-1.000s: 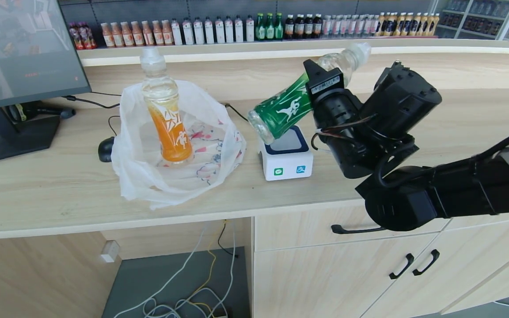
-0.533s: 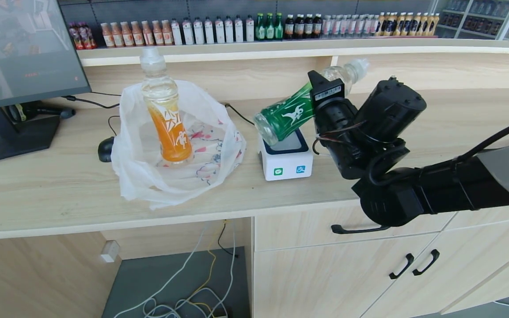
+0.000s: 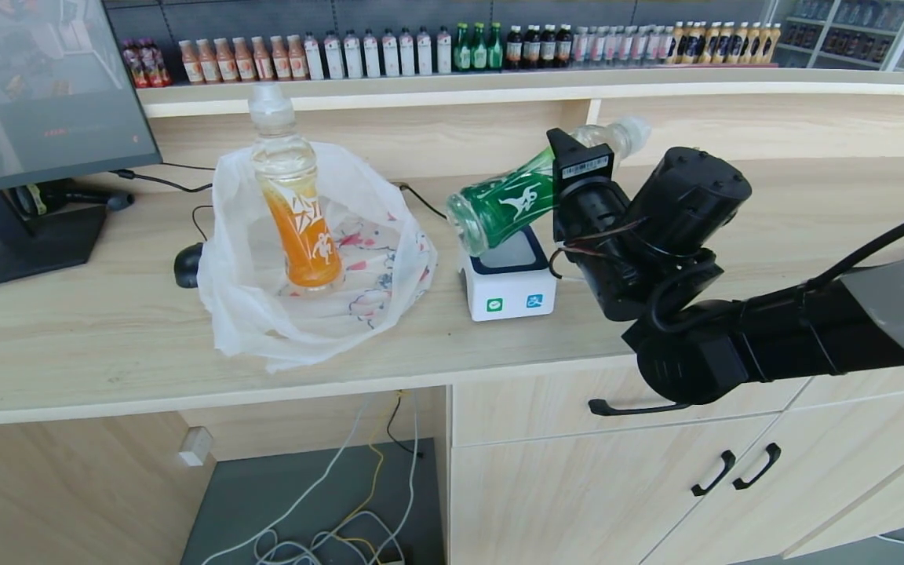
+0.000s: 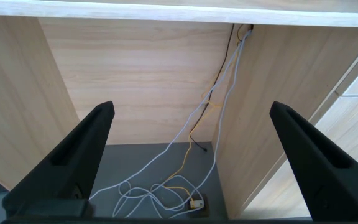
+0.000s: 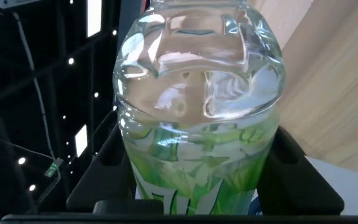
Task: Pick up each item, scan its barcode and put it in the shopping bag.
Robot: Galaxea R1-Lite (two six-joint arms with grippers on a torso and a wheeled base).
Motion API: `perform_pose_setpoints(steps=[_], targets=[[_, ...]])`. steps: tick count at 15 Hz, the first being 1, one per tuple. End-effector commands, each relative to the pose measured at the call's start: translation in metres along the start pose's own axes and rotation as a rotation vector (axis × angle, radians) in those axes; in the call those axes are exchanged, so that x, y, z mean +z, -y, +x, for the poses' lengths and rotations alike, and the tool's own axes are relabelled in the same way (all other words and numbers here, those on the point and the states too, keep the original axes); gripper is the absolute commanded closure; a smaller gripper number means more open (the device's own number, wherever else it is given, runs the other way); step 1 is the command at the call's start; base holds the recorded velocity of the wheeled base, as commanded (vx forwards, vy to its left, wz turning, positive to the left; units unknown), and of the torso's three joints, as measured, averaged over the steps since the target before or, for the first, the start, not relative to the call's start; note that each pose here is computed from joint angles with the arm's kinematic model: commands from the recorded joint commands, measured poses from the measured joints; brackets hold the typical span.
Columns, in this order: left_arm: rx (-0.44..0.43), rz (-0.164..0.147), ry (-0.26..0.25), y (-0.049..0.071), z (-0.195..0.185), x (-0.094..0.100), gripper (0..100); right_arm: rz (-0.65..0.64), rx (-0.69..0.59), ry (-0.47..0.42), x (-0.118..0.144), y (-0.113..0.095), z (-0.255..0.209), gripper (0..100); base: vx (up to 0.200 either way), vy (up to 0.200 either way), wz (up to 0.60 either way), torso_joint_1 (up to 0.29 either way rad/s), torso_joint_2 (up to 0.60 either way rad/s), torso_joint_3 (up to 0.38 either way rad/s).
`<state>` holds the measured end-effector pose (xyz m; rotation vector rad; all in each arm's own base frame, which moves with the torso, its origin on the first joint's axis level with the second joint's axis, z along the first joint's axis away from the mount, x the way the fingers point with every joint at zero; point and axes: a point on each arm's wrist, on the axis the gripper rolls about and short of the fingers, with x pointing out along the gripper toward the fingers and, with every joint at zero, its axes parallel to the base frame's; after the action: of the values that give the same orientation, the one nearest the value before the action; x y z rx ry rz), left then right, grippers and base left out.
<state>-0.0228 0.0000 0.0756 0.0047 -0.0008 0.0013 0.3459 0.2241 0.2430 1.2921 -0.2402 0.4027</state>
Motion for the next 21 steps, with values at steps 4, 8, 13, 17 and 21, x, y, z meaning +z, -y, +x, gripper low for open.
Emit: perform_pose_setpoints(steps=[4, 8, 13, 17, 21], targets=[[0.000, 0.000, 0.001, 0.000, 0.000, 0.000, 0, 0.031, -0.030, -0.013, -0.001, 0.009, -0.004, 100, 0.000, 0.000, 0.00, 0.000, 0.00, 0.000], [0.000, 0.000, 0.001, 0.000, 0.000, 0.000, 0, 0.045, -0.030, -0.011, 0.000, 0.009, -0.004, 100, 0.000, 0.000, 0.00, 0.000, 0.00, 0.000], [0.000, 0.000, 0.001, 0.000, 0.000, 0.000, 0, 0.056, -0.016, -0.021, 0.001, 0.007, -0.003, 100, 0.000, 0.000, 0.00, 0.000, 0.00, 0.000], [0.000, 0.000, 0.001, 0.000, 0.000, 0.000, 0, 0.063, -0.021, -0.013, 0.004, 0.009, -0.002, 100, 0.000, 0.000, 0.00, 0.000, 0.00, 0.000], [0.000, 0.000, 0.001, 0.000, 0.000, 0.000, 0, 0.069, -0.004, -0.005, 0.010, -0.001, -0.004, 100, 0.000, 0.000, 0.00, 0.000, 0.00, 0.000]])
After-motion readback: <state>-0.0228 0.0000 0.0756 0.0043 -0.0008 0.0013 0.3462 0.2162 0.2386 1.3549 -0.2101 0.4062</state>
